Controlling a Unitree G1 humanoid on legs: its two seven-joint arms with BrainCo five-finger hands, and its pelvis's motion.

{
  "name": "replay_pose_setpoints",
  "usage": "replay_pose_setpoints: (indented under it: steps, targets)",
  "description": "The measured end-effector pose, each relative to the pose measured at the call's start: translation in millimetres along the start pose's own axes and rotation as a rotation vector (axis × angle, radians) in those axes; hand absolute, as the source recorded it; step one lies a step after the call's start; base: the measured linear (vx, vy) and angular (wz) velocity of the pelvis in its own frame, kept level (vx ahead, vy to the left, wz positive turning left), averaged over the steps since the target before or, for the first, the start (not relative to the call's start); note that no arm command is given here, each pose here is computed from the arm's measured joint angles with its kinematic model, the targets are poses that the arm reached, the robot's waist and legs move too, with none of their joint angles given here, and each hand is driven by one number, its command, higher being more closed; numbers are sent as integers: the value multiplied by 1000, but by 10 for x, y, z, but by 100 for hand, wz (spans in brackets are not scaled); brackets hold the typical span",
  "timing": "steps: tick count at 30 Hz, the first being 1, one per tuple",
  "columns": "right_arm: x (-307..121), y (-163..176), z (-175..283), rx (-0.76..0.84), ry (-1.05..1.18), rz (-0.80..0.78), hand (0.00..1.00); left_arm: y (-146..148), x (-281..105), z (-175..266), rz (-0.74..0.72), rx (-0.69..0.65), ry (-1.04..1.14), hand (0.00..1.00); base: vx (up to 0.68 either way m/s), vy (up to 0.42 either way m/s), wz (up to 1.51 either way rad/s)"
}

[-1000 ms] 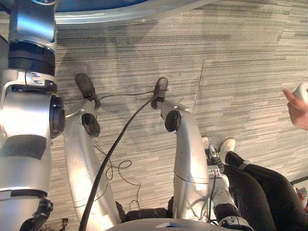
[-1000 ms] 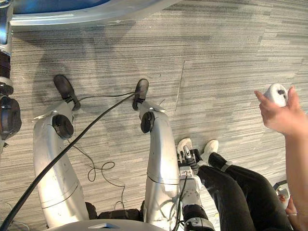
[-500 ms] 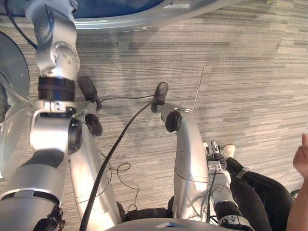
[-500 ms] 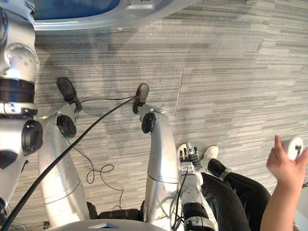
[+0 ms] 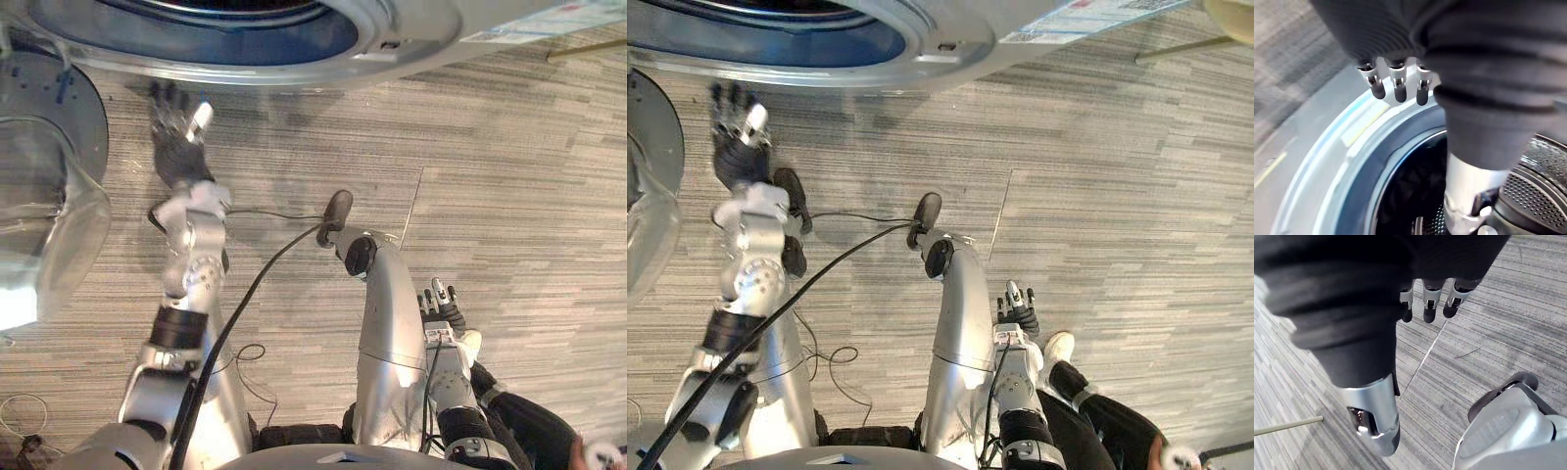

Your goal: Pick up the laundry basket with both hands and put the clothes into the washing machine.

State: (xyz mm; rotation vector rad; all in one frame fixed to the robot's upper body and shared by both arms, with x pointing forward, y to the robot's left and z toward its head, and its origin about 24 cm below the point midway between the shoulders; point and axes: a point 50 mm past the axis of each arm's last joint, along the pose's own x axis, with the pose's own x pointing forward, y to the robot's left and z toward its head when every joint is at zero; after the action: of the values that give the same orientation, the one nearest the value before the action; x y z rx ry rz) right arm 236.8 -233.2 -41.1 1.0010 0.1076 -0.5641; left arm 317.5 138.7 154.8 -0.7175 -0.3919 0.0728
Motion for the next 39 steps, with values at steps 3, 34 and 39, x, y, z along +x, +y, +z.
replay_pose_setpoints:
  steps: [3,34,39]
  targets:
    - [-27,-61,4,-6,0,-17,0,169,-257,-366,18,19,161,0,4,-36,20]
    - [-1129,-1698,-532,-189,356,-702,0,2332,-3333,-889,1047,337,1084,0,122,-26,14]
    - [-687,-1282,-605,-255,360,-519,0,2321,-3104,-936,1047,293,995,0,-181,42,38]
